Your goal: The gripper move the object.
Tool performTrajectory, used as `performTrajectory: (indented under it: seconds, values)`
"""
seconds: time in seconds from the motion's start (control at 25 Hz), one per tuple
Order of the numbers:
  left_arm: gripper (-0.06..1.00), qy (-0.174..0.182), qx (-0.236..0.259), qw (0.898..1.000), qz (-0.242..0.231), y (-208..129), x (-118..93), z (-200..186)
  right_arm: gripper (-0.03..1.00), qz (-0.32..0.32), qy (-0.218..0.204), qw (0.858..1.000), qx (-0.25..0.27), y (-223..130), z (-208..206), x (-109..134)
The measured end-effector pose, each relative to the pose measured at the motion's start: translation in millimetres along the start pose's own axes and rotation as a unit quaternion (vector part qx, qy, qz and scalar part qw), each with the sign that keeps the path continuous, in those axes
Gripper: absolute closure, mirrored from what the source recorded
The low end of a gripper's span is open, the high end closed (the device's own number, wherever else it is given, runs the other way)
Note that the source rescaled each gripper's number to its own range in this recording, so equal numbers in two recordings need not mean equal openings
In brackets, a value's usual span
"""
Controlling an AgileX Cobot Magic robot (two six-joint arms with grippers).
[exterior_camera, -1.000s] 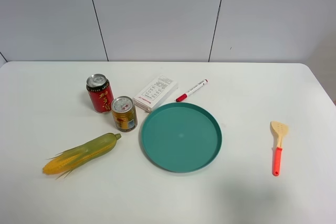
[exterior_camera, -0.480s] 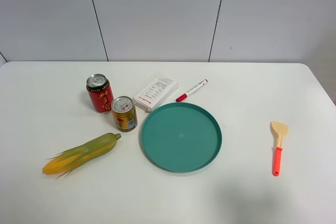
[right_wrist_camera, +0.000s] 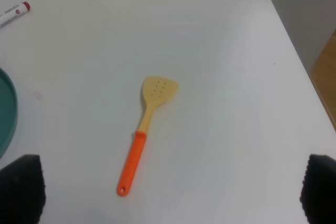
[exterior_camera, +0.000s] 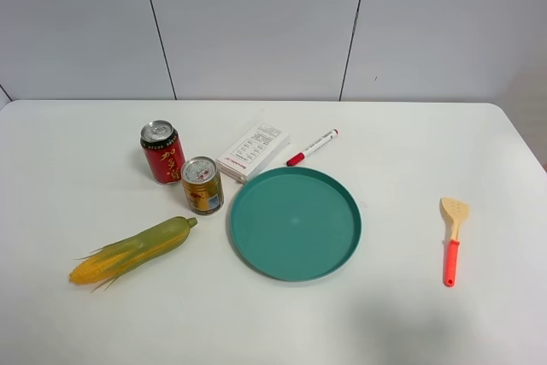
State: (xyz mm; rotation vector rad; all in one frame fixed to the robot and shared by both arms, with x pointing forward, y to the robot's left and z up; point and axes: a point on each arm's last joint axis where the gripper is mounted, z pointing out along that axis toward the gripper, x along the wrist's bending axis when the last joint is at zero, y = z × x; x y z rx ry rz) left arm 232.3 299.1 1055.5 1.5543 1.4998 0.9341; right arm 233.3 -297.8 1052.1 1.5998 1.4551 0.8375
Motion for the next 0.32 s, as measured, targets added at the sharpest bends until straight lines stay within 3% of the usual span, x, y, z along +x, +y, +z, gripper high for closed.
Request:
performTrajectory:
  seconds: [0.32]
  values:
    - [-0.06,0.000,0.000,1.000,0.000,0.0,0.0,0.0,0.02,0.000,0.000,1.000,0.000,0.0,0.0,0.0]
